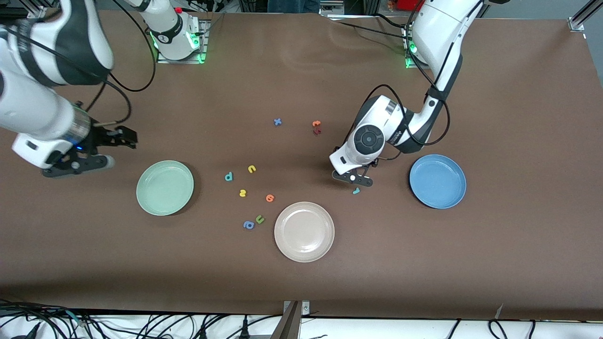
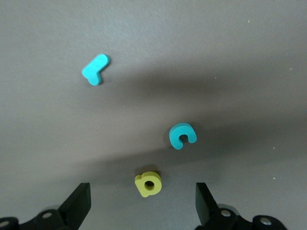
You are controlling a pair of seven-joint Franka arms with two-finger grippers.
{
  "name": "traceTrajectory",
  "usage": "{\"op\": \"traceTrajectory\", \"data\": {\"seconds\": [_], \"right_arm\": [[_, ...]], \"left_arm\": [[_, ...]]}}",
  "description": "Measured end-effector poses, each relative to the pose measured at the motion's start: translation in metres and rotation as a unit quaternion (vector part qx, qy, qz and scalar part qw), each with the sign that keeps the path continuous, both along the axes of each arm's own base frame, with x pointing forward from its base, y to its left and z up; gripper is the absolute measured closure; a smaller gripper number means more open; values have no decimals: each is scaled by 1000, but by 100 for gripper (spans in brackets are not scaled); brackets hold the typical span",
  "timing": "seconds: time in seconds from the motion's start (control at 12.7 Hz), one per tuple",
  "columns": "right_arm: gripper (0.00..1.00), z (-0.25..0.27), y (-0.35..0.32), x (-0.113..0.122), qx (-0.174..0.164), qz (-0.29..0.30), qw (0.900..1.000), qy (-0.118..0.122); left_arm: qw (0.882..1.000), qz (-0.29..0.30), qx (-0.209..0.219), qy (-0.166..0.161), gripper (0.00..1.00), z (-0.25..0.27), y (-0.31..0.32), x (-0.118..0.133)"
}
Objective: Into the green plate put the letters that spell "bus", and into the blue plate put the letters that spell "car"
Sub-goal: 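Grasp the yellow d with the left gripper while the right gripper reaches the p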
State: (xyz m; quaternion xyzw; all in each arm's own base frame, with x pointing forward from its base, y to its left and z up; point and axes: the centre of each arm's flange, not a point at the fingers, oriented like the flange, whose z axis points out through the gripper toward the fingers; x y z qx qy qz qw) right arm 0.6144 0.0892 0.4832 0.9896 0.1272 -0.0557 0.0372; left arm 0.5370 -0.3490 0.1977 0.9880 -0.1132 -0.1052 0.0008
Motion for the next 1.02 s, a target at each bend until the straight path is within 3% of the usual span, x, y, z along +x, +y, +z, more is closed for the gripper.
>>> {"op": "traceTrajectory", "data": {"seconds": [0.32, 0.39, 0.47, 0.71, 0.95, 1.02], "right_arm": [[0, -43, 23, 15, 1, 18, 1000, -9], [0, -53, 32, 16, 5, 24, 1000, -14], [0, -63, 45, 14, 8, 24, 1000, -18], [0, -97, 99, 2, 20, -17, 999, -29], [0, -134, 128, -7, 32, -9, 999, -29], [0, -145, 138, -10, 37, -1, 999, -30]], "left_arm": [[1000, 5, 11, 12, 19, -33, 18, -21], [1000, 4, 10, 11, 31, -32, 17, -21], [1000, 4, 9, 10, 31, -31, 16, -22], [1000, 4, 7, 6, 56, -28, 14, -21], [1000, 7, 0, -6, 56, -26, 11, -19], [1000, 8, -1, -8, 66, -26, 11, -19]]}}
